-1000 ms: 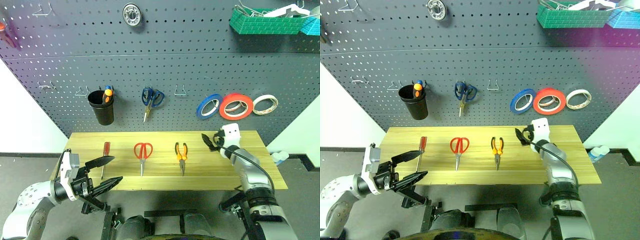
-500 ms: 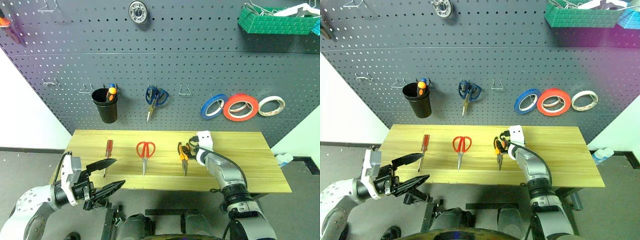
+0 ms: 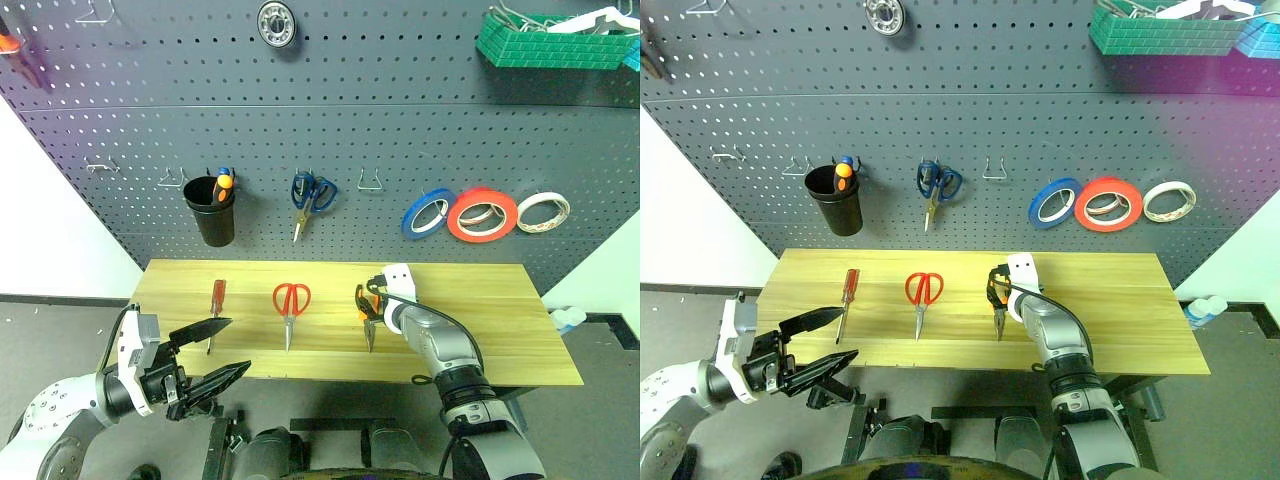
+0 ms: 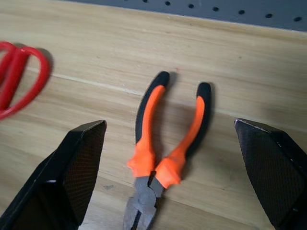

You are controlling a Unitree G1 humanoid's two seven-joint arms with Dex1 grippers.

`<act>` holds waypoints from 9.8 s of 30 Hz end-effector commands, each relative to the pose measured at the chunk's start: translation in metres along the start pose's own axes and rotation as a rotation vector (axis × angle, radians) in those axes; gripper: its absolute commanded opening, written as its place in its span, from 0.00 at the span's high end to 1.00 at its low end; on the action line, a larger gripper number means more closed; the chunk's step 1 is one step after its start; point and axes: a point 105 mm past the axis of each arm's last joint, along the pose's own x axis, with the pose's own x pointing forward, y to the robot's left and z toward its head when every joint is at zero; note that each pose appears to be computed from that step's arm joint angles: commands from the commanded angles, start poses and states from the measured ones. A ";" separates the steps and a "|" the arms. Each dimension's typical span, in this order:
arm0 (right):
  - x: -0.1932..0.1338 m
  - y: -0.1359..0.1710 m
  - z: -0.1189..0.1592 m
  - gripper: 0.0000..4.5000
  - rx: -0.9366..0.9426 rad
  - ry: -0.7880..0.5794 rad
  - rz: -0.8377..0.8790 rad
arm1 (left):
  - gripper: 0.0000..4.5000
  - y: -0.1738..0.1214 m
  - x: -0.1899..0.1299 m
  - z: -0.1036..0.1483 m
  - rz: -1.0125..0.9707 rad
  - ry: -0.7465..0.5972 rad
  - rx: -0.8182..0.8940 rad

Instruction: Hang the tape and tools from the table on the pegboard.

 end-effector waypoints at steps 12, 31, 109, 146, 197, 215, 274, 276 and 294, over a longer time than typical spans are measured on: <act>0.015 0.017 0.015 0.01 -0.013 0.008 -0.018 | 0.00 -0.007 -0.002 0.013 0.001 -0.011 0.029; 0.004 0.004 -0.003 0.01 -0.036 0.031 -0.108 | 0.00 -0.024 -0.013 0.019 0.001 0.003 0.015; 0.007 0.014 0.017 0.52 0.020 -0.084 0.098 | 0.00 0.003 -0.078 -0.006 0.104 -0.075 0.052; -0.104 0.046 0.115 0.52 0.114 -0.920 0.624 | 0.00 0.048 -0.036 0.004 0.082 -0.165 0.117; -0.098 0.024 0.248 0.52 0.006 -1.219 0.297 | 0.00 0.021 -0.006 0.034 0.063 -0.208 0.174; -0.097 0.018 0.269 0.52 0.047 -1.291 0.236 | 0.00 0.013 -0.001 0.051 0.084 -0.187 0.152; -0.052 0.010 0.229 0.52 -0.125 -1.121 -0.102 | 0.00 -0.019 -0.032 0.059 0.122 -0.074 0.114; -0.050 0.007 0.227 0.52 -0.137 -1.108 -0.130 | 0.00 -0.020 -0.029 0.061 0.120 -0.073 0.112; -0.054 -0.004 0.227 0.00 -0.141 -1.120 -0.206 | 0.00 -0.024 -0.017 0.074 0.116 -0.073 0.106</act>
